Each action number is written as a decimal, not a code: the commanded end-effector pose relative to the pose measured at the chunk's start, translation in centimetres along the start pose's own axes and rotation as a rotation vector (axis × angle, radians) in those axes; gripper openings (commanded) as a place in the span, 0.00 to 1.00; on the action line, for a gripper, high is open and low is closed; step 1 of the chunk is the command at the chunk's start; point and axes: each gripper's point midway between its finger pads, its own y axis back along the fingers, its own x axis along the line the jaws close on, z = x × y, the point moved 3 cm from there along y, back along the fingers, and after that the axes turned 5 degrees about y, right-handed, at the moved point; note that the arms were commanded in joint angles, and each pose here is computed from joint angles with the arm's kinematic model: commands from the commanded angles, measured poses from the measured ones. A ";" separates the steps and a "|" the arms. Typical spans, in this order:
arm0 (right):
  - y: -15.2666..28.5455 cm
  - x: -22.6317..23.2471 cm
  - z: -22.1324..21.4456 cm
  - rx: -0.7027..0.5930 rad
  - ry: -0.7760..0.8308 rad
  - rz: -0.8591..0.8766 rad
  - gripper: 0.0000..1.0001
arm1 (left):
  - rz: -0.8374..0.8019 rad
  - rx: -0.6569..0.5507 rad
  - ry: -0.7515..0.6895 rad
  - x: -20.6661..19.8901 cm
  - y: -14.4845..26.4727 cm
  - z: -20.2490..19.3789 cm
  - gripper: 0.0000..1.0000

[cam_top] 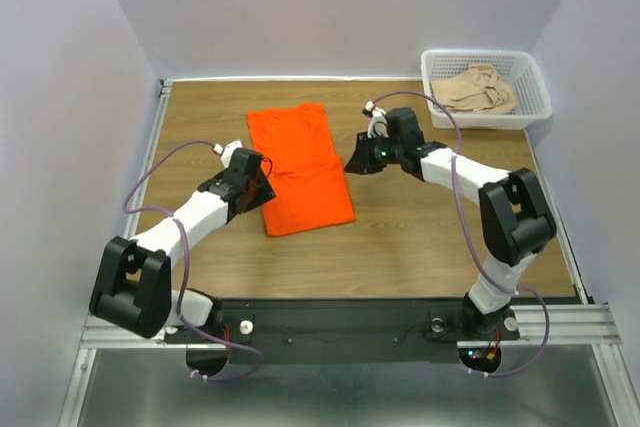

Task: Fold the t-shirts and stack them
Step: Fold the tshirt

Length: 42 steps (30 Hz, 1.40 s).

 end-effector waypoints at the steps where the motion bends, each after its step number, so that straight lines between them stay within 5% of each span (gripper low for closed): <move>1: -2.7 0.0 2.2 -0.014 0.082 -0.045 0.25 | 0.041 -0.100 -0.059 -0.2 -1.7 4.1 0.52; 8: -7.2 -0.9 4.8 -0.034 0.089 -0.059 0.27 | 0.080 -0.141 -0.140 -1.9 -5.3 8.4 0.36; 17: -11.0 -4.2 2.5 0.025 0.013 -0.128 0.27 | 0.131 -0.023 -0.222 -1.3 -10.5 6.5 0.31; 29: -4.2 -7.1 -9.4 0.232 -0.160 -0.323 0.26 | 0.045 0.177 -0.183 -2.0 -9.2 -1.5 0.27; 32: -2.2 -6.2 -9.3 0.215 -0.144 -0.332 0.26 | 0.020 0.170 -0.177 -2.2 -7.7 -2.4 0.27; 42: 2.2 -2.3 -2.7 0.065 -0.075 -0.301 0.36 | -0.059 -0.061 -0.169 -4.9 -0.7 3.8 0.58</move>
